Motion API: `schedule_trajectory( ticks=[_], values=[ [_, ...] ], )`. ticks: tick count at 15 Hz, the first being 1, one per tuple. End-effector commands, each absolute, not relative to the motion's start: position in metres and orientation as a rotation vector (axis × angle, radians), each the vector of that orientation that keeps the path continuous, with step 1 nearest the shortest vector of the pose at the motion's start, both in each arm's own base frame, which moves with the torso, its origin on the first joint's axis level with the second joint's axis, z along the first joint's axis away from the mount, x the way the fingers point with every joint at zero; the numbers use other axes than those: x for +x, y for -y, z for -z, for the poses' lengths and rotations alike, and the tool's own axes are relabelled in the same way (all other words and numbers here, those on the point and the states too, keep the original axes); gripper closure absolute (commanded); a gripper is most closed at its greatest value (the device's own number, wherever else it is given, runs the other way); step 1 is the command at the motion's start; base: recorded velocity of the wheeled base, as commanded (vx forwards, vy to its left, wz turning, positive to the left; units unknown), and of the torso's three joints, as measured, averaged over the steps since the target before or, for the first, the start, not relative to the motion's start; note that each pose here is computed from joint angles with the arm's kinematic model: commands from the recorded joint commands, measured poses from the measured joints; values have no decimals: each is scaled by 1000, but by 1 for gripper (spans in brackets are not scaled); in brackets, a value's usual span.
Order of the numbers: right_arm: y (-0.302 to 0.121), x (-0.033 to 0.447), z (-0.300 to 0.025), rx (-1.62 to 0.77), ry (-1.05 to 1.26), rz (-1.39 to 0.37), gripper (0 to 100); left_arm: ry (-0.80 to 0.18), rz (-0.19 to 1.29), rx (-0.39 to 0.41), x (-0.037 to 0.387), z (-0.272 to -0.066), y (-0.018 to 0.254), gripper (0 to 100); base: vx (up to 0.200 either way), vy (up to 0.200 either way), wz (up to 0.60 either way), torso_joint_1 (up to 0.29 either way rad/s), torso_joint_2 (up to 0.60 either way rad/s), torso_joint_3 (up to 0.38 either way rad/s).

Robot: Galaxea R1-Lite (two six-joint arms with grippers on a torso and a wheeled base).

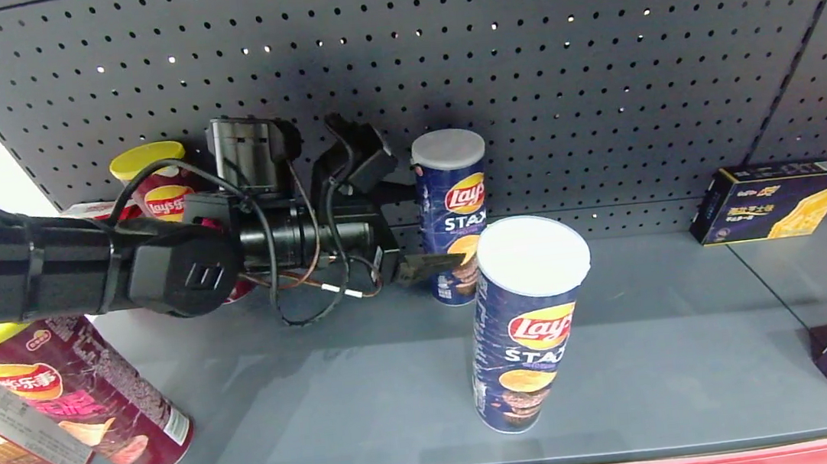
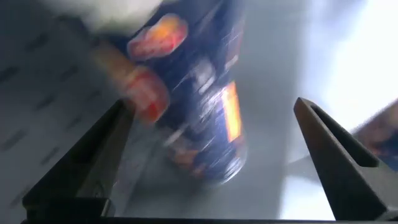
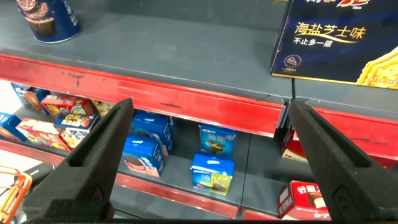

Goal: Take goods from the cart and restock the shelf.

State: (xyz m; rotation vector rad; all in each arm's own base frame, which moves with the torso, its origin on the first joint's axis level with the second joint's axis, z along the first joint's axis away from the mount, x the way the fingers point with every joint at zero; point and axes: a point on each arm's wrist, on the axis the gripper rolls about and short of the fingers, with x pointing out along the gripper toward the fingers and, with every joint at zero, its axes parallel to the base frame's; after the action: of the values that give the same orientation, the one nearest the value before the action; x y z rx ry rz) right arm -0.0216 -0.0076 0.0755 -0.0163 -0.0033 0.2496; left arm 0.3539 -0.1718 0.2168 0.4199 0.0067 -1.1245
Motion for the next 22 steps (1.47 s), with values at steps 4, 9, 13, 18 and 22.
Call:
schedule_trajectory(
  ticks=[4, 9, 13, 18, 22],
  values=[
    [8, -22, -75, -17, 2, -250, 0, 33, 1023, 448, 326, -228, 157, 0, 0, 0, 0, 0, 0, 0],
    [8, -22, -75, -17, 2, -250, 0, 9, 927, 461, 309, -216, 147, 0, 0, 0, 0, 0, 0, 0],
    [8, -22, -75, -17, 2, -250, 0, 6, 858, 472, 310, -217, 146, 0, 0, 0, 0, 0, 0, 0],
    [8, -22, -75, -17, 2, -250, 0, -5, 817, 452, 327, -211, 154, 0, 0, 0, 0, 0, 0, 0],
    [8, -22, -75, -17, 2, -250, 0, -13, 792, 457, 337, -208, 158, 0, 0, 0, 0, 0, 0, 0]
  ],
)
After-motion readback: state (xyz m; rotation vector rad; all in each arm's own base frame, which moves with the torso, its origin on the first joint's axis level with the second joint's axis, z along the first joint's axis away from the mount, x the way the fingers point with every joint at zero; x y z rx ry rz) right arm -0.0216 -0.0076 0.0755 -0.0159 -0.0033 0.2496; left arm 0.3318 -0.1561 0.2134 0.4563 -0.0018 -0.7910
